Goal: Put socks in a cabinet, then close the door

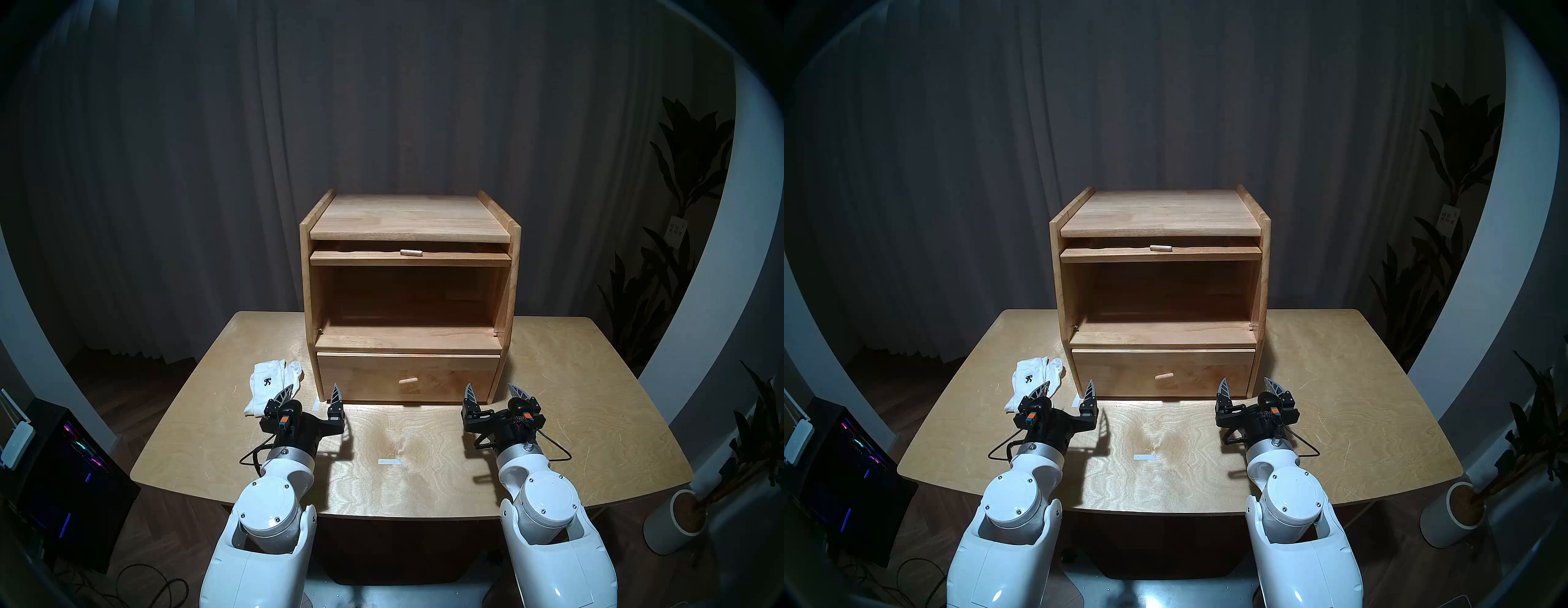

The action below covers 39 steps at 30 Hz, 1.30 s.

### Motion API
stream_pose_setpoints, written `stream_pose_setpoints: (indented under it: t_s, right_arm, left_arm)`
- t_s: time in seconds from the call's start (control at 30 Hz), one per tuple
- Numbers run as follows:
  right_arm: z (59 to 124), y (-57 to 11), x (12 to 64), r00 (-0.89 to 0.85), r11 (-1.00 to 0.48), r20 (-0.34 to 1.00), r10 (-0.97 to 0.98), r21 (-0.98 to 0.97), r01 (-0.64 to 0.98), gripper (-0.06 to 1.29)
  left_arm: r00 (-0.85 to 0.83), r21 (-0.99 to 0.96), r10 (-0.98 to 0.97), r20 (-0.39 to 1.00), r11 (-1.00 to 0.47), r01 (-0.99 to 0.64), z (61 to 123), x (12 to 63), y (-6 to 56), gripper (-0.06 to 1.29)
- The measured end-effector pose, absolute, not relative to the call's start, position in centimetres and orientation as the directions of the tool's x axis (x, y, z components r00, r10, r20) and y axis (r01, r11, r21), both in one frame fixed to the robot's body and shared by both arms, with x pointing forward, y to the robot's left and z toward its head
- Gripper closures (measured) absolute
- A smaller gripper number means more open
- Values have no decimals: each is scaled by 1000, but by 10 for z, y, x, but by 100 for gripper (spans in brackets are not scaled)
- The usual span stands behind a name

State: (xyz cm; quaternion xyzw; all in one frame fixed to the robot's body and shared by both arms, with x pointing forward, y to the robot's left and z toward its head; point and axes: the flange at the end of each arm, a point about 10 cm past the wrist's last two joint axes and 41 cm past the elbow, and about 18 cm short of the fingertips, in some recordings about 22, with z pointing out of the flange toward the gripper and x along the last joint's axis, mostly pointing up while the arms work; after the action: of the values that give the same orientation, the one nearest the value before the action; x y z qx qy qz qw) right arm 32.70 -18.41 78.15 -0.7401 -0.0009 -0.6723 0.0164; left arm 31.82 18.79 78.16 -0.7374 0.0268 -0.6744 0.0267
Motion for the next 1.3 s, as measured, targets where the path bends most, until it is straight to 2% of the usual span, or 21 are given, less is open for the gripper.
stream_pose_setpoints:
  t_s: [0.3, 0.5, 0.7, 1.0, 1.3]
  right_arm:
    - [779, -184, 327, 101, -999, 995, -20, -23, 24, -2]
    - [777, -184, 327, 106, -999, 994, -20, -23, 24, -2]
    - [776, -184, 327, 110, -999, 994, -20, -23, 24, -2]
    - [774, -184, 327, 114, -999, 993, -20, -23, 24, -2]
    - [772, -184, 327, 118, -999, 993, -20, -23, 25, -2]
  left_arm:
    - [111, -405, -403, 908, -914, -7, 777, 289, 222, -2]
    - [120, -616, -628, 769, -777, -125, 766, 265, 237, -2]
    - [92, -784, -797, 597, -604, -144, 788, 265, 273, -2]
    - [50, -923, -939, 340, -344, -174, 824, 280, 311, -2]
    - [-45, -952, -990, 134, -116, -283, 852, 295, 317, -2]
